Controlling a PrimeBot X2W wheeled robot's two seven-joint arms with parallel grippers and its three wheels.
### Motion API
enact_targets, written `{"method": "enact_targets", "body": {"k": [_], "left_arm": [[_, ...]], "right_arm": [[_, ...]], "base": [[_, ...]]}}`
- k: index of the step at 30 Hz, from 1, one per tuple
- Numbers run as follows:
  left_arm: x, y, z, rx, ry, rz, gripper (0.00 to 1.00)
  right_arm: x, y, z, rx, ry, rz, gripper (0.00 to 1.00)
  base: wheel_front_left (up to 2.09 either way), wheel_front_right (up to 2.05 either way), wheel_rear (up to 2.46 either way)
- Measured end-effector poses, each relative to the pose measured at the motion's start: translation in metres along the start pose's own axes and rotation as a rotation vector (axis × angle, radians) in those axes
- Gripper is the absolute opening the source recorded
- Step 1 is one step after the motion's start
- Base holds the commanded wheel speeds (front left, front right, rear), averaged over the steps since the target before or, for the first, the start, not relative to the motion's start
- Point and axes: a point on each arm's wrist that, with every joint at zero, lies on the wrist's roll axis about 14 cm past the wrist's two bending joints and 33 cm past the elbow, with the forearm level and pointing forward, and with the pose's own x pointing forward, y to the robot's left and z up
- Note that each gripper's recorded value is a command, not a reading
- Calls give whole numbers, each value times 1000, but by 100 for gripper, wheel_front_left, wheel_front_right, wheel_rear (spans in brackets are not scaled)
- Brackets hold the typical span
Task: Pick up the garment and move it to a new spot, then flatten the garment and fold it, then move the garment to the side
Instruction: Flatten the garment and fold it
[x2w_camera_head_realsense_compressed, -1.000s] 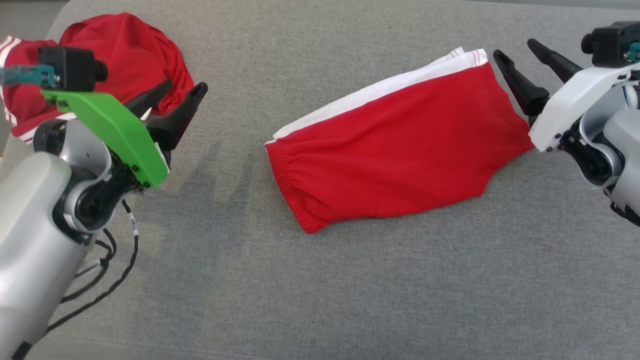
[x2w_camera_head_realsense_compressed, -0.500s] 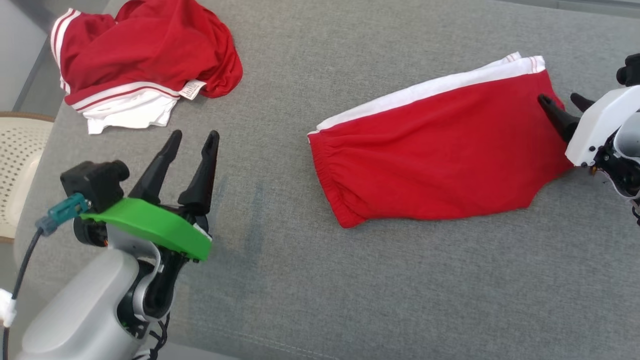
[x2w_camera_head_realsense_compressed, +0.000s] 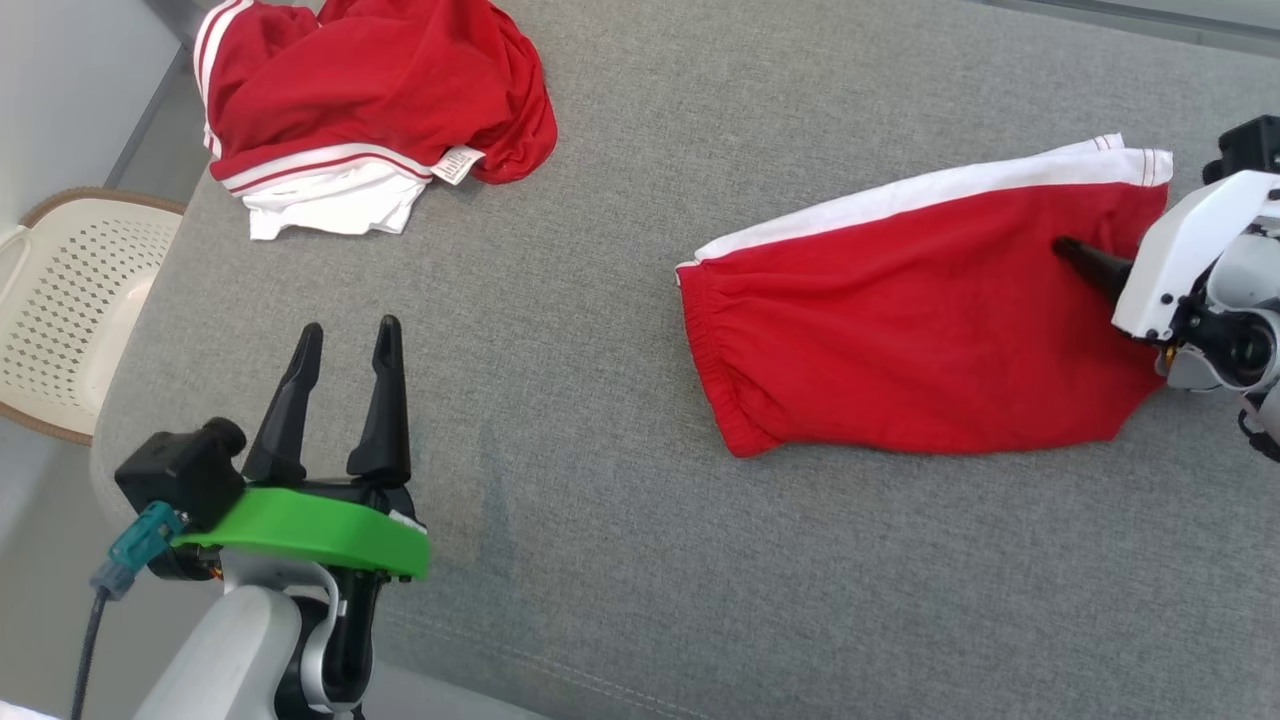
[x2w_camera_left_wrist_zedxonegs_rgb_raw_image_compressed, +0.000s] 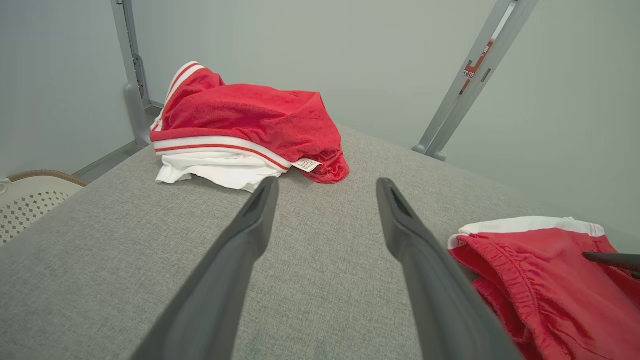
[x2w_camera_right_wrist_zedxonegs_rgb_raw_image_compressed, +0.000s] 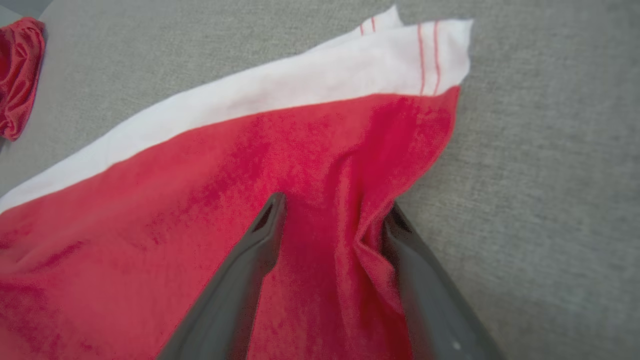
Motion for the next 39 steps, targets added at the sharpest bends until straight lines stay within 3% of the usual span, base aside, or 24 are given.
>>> {"method": "enact_targets", "body": {"k": [10, 27, 33, 39], "left_arm": [[-6, -12, -6, 68, -29, -41, 100], [-7, -70, -12, 132, -74, -225, 100], [-12, -90, -9, 132, -101, -281, 100], [-20, -93, -12, 105, -97, -286, 100]], "right_arm": [[-22, 1, 18, -31, -183, -9, 0], [-135, -89, 2, 53, -345, -273, 0], [-146, -65, 23, -2, -390, -245, 0], [-114, -8, 30, -76, -312, -140, 0]], "base": [[0, 0, 0], [0, 0, 0], [0, 0, 0], [0, 0, 0]]}}
